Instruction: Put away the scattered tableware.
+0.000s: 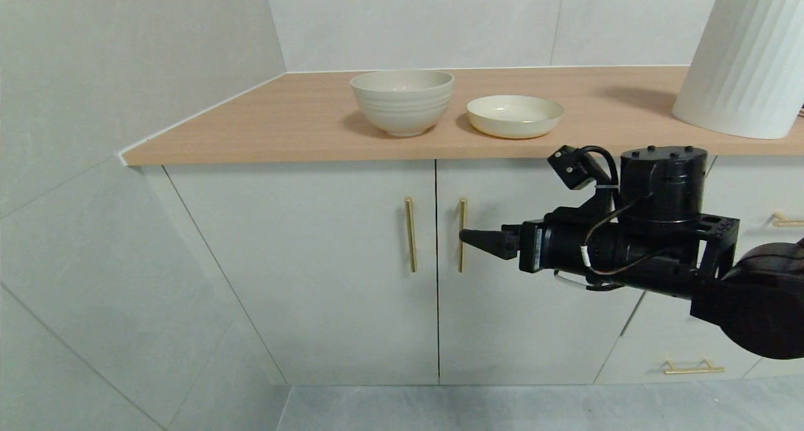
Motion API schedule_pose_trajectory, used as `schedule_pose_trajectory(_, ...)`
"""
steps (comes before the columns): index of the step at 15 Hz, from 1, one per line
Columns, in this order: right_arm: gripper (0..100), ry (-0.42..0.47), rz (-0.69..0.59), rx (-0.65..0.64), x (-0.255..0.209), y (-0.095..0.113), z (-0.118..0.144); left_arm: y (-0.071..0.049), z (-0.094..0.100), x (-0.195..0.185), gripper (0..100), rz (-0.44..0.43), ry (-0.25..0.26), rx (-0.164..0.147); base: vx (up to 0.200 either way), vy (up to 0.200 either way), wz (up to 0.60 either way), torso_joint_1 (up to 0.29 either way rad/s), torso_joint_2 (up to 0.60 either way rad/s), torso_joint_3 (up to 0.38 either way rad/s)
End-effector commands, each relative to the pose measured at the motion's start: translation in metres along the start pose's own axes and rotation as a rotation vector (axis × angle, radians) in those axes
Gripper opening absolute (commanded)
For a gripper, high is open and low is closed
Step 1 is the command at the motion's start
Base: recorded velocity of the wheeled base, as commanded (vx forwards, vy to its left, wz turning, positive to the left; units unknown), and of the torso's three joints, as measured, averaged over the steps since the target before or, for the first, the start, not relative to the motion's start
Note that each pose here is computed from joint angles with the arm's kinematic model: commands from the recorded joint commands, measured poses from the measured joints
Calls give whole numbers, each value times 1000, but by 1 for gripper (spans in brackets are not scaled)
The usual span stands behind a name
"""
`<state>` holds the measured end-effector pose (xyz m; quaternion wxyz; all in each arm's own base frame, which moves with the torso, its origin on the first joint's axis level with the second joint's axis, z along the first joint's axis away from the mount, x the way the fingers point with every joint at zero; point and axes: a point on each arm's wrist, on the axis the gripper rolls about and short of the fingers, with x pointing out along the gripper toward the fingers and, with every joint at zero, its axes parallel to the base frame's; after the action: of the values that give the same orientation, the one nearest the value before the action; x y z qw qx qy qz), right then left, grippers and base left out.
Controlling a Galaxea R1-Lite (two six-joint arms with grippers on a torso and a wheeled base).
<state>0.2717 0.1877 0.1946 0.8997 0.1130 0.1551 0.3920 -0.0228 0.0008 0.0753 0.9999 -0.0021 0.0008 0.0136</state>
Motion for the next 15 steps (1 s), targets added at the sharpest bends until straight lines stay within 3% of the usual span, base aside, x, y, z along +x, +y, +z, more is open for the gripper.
schedule_pose_trajectory(1, 100, 3, 9, 1, 25, -8, -18, 0, 0, 0, 100, 0, 0, 0, 0, 0, 0, 0, 0, 0)
schedule_pose_trajectory(8, 100, -55, 40, 61, 50, -16, -32, 0, 0, 0, 100, 0, 0, 0, 0, 0, 0, 0, 0, 0)
schedule_pose_trajectory(15, 100, -131, 68, 135, 61, -18, -25, 0, 0, 0, 100, 0, 0, 0, 0, 0, 0, 0, 0, 0)
